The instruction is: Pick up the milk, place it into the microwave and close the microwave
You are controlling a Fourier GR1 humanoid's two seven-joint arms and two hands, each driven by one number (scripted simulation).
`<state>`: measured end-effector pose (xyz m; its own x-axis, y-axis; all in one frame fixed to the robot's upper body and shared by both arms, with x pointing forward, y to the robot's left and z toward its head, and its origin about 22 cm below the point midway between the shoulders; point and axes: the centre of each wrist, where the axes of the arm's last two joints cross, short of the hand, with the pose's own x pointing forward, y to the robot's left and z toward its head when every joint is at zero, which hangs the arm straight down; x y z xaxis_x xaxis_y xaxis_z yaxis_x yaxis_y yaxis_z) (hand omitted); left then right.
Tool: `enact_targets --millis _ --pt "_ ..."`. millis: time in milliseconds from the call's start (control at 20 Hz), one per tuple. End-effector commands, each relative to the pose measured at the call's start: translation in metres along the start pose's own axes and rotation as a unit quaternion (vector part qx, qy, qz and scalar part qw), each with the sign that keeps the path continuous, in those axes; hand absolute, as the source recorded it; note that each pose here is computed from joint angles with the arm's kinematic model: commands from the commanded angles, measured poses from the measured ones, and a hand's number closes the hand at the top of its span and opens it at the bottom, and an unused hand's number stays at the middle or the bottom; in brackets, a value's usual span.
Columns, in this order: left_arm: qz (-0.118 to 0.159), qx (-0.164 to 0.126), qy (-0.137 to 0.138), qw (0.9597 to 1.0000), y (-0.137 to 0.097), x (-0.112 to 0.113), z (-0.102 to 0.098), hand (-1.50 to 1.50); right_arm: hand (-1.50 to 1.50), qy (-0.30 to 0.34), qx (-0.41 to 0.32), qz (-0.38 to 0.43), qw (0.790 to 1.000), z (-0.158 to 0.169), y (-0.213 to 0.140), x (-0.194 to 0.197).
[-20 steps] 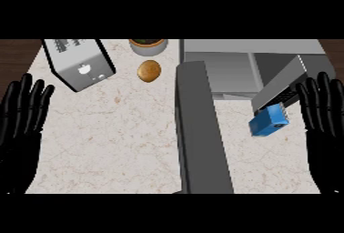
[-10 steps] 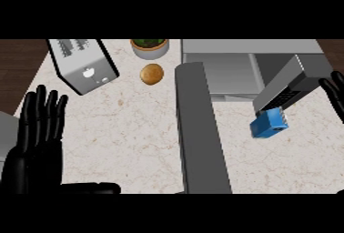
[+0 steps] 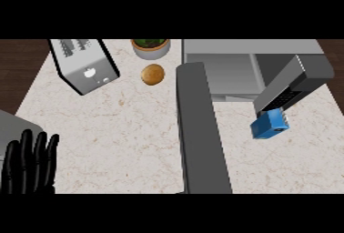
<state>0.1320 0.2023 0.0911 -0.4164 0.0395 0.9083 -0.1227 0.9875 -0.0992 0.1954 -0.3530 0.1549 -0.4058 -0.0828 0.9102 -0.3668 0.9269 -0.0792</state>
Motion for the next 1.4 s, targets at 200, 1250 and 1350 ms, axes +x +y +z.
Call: enact_targets --millis 200,1250,1350 --pt "0.007 -0.002 0.008 0.9999 0.016 0.004 0.047 -1.5 -1.5 0.004 -0.005 0.038 0.999 0.027 0.007 -0.007" --pt "-0.008 0.008 0.001 0.9999 0.061 0.025 0.099 -1.5 -1.5 0.051 -0.001 0.104 0.993 -0.02 0.001 -0.109" --pt "-0.008 0.006 -0.001 0.9999 0.064 0.015 0.109 -1.5 -1.5 0.066 -0.014 0.101 0.993 -0.014 -0.008 -0.117"
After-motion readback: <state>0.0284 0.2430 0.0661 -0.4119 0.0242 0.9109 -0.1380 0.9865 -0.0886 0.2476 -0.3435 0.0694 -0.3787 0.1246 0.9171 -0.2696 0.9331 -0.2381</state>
